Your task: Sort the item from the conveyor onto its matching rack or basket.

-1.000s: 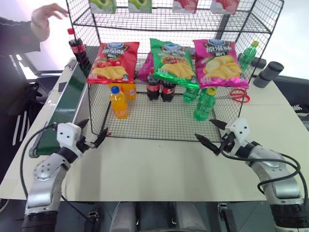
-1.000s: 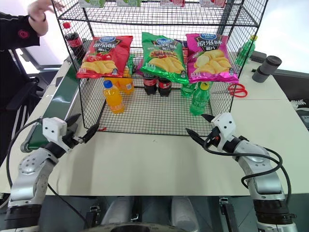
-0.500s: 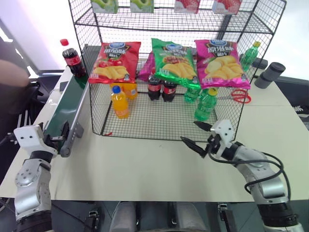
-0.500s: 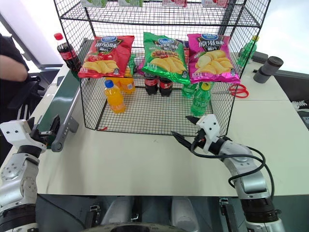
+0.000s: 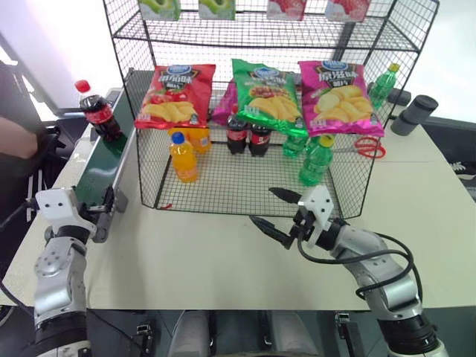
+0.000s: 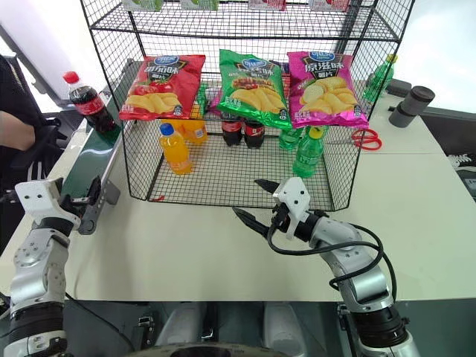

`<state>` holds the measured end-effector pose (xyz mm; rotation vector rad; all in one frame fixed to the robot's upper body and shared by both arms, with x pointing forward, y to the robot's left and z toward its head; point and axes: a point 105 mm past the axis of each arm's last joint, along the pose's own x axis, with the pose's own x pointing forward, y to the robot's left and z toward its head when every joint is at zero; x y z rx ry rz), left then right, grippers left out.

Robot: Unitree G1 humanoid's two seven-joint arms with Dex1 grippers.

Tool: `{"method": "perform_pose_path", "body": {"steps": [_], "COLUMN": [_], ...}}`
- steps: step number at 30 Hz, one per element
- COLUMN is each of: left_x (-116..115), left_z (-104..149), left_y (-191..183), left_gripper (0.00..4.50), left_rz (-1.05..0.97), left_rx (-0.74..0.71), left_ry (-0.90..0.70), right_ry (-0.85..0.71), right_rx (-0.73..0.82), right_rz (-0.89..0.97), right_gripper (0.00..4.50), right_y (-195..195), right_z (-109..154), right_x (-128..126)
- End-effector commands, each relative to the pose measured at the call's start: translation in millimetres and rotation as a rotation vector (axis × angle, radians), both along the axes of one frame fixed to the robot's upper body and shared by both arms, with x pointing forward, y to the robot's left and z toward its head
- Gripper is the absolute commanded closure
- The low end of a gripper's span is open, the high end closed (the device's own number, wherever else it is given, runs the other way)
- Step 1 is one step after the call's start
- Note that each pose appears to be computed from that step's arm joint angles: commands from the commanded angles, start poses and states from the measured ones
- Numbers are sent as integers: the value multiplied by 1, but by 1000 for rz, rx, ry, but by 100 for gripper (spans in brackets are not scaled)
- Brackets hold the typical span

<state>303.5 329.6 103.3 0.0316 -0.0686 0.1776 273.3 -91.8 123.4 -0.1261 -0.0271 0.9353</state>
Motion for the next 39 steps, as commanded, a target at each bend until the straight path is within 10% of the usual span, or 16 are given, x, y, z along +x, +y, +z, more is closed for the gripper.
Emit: {"method": "perform_pose_path", "body": {"steps": [1, 30, 35, 39], "left_x": [0, -8, -12, -15], "left_z": [14, 14, 14, 17], "left_y": [8, 34, 36, 41], "left_gripper": [0, 0, 163, 165], "left_rz": [29, 157, 162, 178], "left_rx": [24, 3, -2, 15], "left_ry": [-50, -103, -115, -122], "right_ry": [-49, -28, -25, -24], "right_rx": [10, 13, 14, 13], "right_rz": [17, 47, 48, 50], "right_gripper": [2, 2, 0, 0], "right_y": [3, 11, 11, 12], "right_z": [12, 5, 4, 4], "right_x": [-4, -7, -7, -7]}}
